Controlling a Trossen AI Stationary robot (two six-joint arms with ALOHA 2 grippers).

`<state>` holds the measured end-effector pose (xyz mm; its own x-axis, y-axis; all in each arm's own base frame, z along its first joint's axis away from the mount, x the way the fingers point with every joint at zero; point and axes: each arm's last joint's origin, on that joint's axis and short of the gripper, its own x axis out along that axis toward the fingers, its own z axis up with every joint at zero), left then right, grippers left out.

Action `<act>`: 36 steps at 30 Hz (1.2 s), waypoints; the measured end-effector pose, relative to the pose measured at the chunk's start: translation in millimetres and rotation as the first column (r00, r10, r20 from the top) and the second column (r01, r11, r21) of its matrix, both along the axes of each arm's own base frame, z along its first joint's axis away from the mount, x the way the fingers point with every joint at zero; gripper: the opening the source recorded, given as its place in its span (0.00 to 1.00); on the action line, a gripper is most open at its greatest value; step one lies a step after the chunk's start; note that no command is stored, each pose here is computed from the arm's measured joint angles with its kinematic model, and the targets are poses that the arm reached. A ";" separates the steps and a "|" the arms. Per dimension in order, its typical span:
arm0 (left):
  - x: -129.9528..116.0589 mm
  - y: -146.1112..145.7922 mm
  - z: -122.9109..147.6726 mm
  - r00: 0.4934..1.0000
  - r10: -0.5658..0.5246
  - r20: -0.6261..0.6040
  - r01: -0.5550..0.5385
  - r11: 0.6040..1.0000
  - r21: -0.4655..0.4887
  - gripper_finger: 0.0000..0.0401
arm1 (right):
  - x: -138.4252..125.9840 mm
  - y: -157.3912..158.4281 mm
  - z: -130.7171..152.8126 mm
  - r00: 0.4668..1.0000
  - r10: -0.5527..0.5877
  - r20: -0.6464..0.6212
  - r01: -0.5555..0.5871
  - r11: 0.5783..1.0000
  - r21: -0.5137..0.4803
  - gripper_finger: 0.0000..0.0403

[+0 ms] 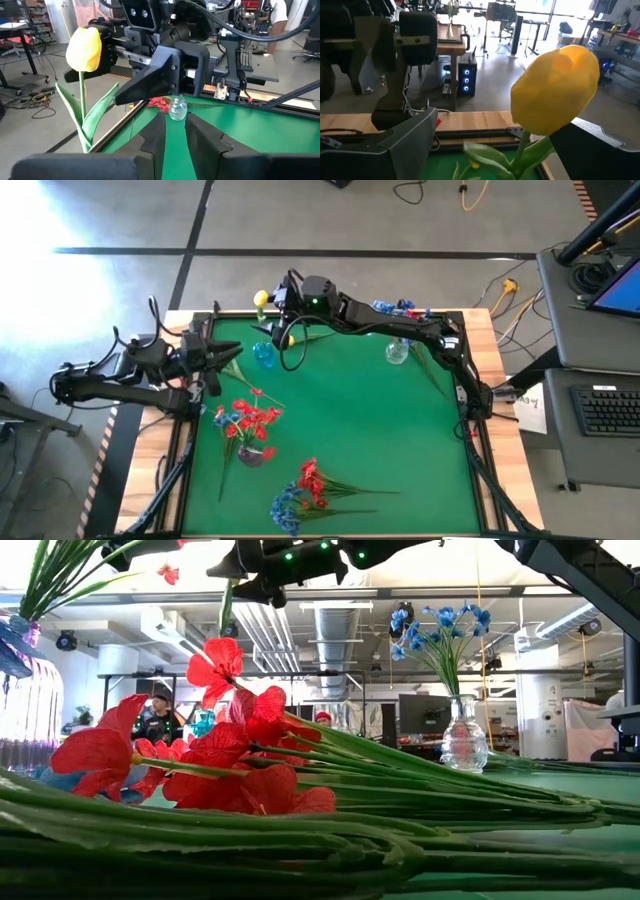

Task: Sort flowers into vase by color
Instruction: Put the yellow tulip into the blue vase, then put the bottom red flowers into the purple vase

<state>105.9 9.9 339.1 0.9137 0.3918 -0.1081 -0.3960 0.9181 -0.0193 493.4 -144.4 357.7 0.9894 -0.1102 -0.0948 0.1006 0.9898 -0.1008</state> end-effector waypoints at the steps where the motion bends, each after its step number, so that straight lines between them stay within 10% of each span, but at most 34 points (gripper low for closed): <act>1: 0.0 0.0 0.0 1.000 0.000 0.000 0.000 1.000 0.000 0.17 | 0.0 -0.1 -0.2 1.000 -0.001 -0.001 0.001 1.000 0.003 0.90; 19: 0.3 0.0 -6.6 0.998 0.002 -0.062 -0.003 1.000 -0.019 0.19 | -1.7 -5.3 3.4 0.999 0.044 0.017 -0.042 0.995 -0.092 0.90; 36: -2.3 -1.0 -4.6 1.000 -0.017 -0.003 0.016 0.987 -0.159 0.19 | -98.1 40.2 114.7 0.997 0.073 -0.039 -0.073 0.997 0.004 0.90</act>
